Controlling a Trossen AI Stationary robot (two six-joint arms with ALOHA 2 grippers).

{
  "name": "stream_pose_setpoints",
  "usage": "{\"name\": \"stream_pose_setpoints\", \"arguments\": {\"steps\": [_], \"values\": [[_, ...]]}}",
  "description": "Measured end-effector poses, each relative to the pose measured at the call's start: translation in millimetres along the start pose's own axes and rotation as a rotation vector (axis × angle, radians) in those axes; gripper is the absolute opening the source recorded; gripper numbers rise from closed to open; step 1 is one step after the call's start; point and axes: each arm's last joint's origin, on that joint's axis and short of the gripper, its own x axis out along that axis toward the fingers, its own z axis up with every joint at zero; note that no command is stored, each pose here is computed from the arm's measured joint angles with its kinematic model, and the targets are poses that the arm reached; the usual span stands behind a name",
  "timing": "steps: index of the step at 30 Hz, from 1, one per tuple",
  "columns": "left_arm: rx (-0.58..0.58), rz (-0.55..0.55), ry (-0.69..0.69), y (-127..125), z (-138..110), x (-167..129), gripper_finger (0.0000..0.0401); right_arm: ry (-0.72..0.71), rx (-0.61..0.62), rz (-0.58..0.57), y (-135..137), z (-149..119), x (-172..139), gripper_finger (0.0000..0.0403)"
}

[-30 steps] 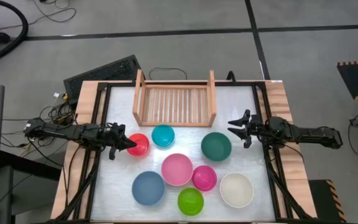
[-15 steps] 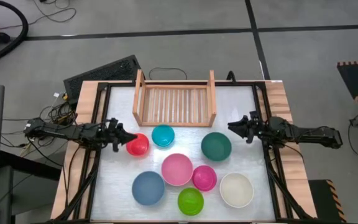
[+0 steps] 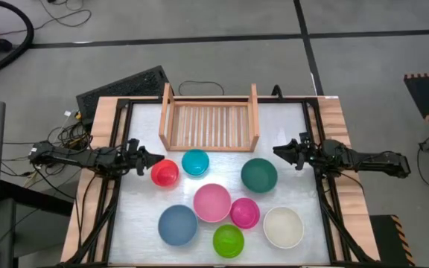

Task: Place and stack bowls onto a shelf
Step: Put the green bowl on the shelf

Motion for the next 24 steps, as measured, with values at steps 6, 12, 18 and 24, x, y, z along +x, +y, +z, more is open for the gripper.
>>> {"name": "stream_pose_setpoints", "arguments": {"steps": [6, 12, 18, 24], "values": [[-0.001, 0.047, -0.062, 1, 2, 0, 0.0, -0.007, -0.018, -0.011, 0, 0, 0, 0.0189], [0.004, 0.076, -0.097, 2, 3, 0, 0.0, -0.012, -0.061, -0.022, -1, 0, 0, 0.0189], [-0.037, 0.073, -0.113, 1, 4, 0, 0.0002, -0.014, -0.037, -0.023, -1, 1, 0, 0.0189], [-0.057, -0.156, -0.204, -18, 18, -3, 0.0037, -0.082, 0.041, 0.046, 6, 8, -1, 0.0189]]}}
